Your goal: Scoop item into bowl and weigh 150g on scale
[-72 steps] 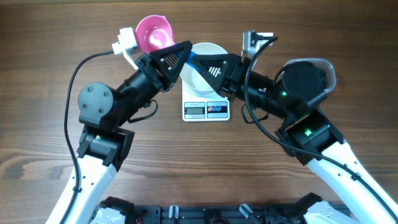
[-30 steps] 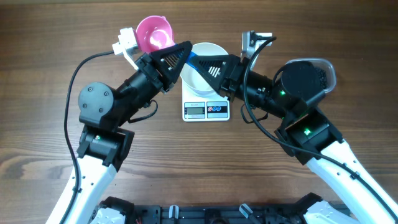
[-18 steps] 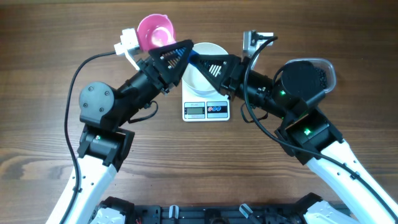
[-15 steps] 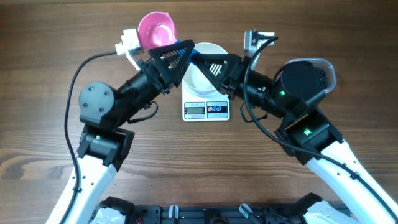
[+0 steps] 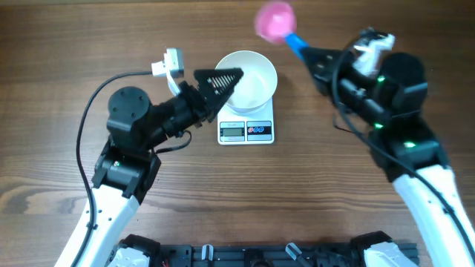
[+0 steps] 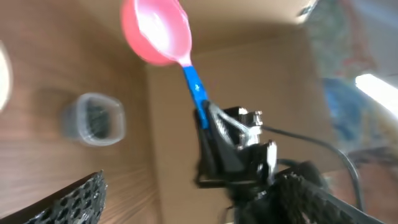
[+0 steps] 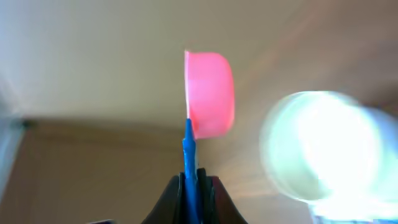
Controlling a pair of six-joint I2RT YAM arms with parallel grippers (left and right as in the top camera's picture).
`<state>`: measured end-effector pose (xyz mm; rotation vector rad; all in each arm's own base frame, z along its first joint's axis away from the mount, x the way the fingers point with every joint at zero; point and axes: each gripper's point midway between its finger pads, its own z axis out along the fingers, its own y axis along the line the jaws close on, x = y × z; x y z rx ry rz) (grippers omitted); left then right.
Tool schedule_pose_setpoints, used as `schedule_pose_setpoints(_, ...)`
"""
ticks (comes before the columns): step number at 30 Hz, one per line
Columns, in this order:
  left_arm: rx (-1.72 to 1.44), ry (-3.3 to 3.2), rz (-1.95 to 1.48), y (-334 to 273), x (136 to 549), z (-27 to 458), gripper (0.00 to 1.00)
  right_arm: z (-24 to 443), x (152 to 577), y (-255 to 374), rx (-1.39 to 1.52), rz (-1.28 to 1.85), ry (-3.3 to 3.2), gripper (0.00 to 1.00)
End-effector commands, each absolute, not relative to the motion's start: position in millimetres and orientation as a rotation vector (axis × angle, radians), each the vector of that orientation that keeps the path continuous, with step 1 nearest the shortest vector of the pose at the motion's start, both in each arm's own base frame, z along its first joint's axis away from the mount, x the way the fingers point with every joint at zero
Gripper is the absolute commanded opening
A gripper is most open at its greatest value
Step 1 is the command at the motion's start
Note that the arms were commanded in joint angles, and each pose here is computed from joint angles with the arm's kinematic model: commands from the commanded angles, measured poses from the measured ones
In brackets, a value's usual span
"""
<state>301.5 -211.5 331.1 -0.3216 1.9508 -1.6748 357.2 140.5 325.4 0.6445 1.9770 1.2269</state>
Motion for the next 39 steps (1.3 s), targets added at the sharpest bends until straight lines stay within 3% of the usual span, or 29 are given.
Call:
schedule_pose_setpoints(1, -0.112, 2.036, -1.500, -213.0, 294.6, 305.4, 1.00, 363.5, 339.1, 99.1, 0.491, 1.011, 1.944, 0.05)
schedule_pose_setpoints(13, -0.402, 2.484, -0.856, -147.2, 277.7, 185.8, 1.00, 326.4, 276.4, 37.0, 0.448, 0.480, 2.290, 0.05)
schedule_pose_setpoints(24, -0.235, 2.516, -0.675, -130.0, 267.0, 245.3, 1.00, 324.3, 267.2, 37.0, 0.439, 0.473, 2.310, 0.04)
schedule_pose_setpoints(39, -0.243, 2.547, -0.663, -129.1, 264.2, 238.8, 1.00, 333.0, 295.2, 37.3, 0.235, 0.397, 2.255, 0.04)
